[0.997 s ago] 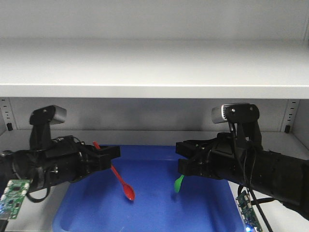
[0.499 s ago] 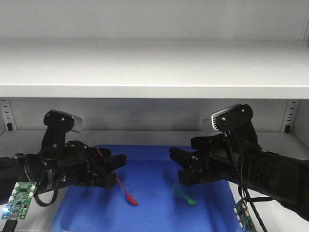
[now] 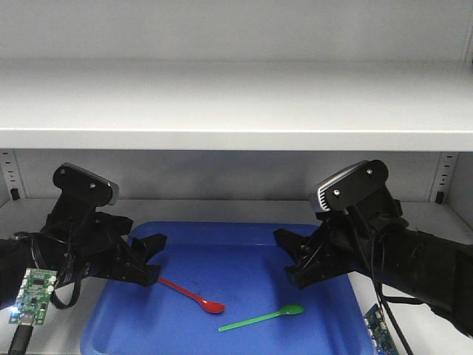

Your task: Sort red and green spoons into left cabinet

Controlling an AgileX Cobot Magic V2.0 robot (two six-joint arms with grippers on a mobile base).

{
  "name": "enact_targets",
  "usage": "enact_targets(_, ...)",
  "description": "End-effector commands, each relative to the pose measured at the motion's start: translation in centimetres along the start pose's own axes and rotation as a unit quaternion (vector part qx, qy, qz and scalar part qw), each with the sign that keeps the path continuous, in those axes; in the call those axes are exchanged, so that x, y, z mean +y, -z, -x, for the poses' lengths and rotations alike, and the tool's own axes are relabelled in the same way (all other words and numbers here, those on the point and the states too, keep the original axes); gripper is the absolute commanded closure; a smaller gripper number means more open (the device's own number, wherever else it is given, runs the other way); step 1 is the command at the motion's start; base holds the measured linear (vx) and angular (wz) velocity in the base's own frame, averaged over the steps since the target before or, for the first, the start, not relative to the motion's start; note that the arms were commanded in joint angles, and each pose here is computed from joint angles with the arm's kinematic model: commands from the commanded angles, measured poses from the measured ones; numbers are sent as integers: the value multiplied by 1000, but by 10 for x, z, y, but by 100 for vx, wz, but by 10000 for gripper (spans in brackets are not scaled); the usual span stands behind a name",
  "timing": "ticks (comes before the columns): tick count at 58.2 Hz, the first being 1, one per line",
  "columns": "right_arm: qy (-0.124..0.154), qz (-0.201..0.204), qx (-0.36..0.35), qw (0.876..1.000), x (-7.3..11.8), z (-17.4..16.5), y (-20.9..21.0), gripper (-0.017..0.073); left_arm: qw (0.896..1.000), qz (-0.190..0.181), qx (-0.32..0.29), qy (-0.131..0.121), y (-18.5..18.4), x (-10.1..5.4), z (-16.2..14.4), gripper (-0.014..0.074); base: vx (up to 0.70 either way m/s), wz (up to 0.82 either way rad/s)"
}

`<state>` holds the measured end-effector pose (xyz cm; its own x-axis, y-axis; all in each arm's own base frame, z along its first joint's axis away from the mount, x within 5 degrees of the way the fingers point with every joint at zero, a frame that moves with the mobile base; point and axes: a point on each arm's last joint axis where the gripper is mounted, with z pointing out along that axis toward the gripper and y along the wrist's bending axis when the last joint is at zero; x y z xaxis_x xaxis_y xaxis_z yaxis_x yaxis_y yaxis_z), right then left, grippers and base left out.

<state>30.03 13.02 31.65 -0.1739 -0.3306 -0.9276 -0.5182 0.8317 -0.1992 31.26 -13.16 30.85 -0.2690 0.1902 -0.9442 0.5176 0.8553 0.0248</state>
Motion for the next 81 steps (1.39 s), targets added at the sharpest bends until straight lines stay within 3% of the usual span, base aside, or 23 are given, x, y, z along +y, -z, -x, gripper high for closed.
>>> enact_targets(1, -35, -32, -27, 999, -8, 19, 12, 191, 998, -26, -44, 30, 12, -6, 23, 255, 0, 0)
enact_targets(9, -71, -62, -22, 995, -13, 18, 19, 467, 996, -21, -51, 66, 18, -6, 27, 580, 0, 0)
enact_targets(13, -72, -69, -18, 995, -13, 14, 26, 574, 996, -10, -56, 65, 24, -5, 30, 603, 0, 0)
enact_targets(28, -78, -72, -10, 994, -5, -7, 58, 566, 996, 2, -67, 61, 64, -11, 19, 594, 0, 0)
enact_targets(41, -117, -73, -28, 990, 1, -17, 90, 564, 995, 0, -75, 59, 112, -22, -9, 594, 0, 0)
enact_targets(56, -120, -72, -42, 989, 3, -17, 102, 564, 993, 3, -110, 51, 153, -29, -24, 594, 0, 0)
enact_targets(69, -120, -73, -41, 989, 2, -17, 102, 564, 991, -1, -120, 50, 161, -31, -25, 594, 0, 0)
enact_targets(70, -120, -73, -41, 989, 2, -17, 102, 564, 993, 32, -112, 29, 164, -26, -26, 594, 0, 0)
enact_targets(72, -120, -73, -41, 989, 2, -17, 102, 564, 993, 37, -114, 17, 167, -26, -26, 594, 0, 0)
enact_targets(78, -120, -73, -41, 989, 2, -17, 102, 564, 990, 52, -132, 8, 184, -26, -23, 594, 0, 0)
enact_targets(79, -120, -73, -41, 989, 2, -17, 102, 564, 989, 52, -136, 19, 186, -26, -22, 594, 0, 0)
enact_targets(80, -120, -73, -41, 989, 2, -17, 102, 564, 989, 57, -139, 9, 190, -26, -22, 594, 0, 0)
enact_targets(81, -120, -73, -41, 989, 2, -17, 102, 564, 988, 58, -142, 22, 193, -25, -22, 594, 0, 0)
